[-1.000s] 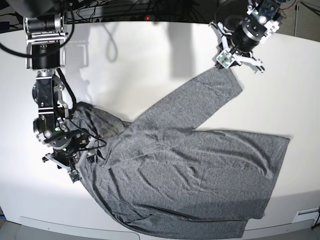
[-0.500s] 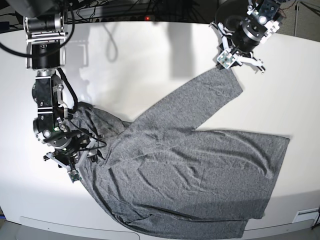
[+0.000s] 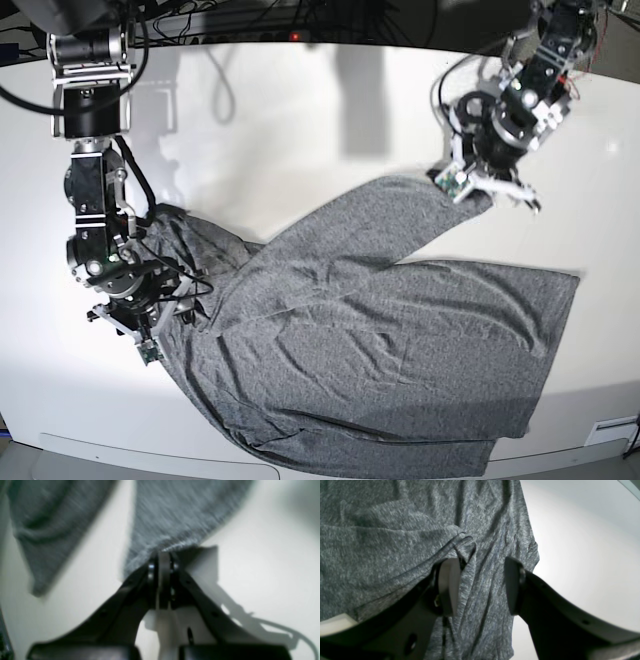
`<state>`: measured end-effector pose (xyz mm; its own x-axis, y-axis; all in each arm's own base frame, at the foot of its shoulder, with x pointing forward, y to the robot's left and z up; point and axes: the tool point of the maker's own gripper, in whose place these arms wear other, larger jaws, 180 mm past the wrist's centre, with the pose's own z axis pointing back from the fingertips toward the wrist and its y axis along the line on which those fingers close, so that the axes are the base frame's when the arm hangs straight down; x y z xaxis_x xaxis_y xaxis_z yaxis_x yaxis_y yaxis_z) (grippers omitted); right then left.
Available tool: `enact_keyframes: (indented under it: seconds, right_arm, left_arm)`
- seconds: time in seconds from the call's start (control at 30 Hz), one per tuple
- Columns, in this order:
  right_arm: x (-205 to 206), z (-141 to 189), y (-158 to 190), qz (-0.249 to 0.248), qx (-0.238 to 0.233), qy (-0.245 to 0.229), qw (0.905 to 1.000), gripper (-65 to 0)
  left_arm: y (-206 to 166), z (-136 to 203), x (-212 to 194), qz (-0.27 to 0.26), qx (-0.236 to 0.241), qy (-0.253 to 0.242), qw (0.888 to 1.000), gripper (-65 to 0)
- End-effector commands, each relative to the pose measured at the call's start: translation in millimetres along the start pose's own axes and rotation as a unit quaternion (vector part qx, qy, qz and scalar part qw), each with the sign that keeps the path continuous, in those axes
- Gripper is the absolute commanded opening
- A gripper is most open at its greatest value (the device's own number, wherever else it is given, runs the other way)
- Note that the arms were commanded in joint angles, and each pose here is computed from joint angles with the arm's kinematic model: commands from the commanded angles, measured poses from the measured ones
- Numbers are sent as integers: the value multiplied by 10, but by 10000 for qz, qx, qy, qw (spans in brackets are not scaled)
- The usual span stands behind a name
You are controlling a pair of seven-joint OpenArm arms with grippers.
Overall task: Fold the T-shirt properly
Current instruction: 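Drag the sleeve with the left gripper back across the shirt body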
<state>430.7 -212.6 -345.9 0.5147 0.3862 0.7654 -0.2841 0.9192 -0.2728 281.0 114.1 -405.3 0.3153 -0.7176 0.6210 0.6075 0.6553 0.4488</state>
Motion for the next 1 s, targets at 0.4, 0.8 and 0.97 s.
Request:
enact_keyframes:
  seconds: [0.4,0.8,0.97]
  right_arm:
    - [229,32,-119,10,-119,-311,9994,-359]
    - [201,30,-115,5,-117,-237,9997,-359]
    - [201,30,-116,4,-117,-232,9997,-359]
  left_arm:
    - [1232,-59,708,-269,1043,-638,9921,-650]
    - [1885,-429,484,-35,1333,-650,9889,-650]
    - [2254,-505,461,56,1575,-557,9859,-650]
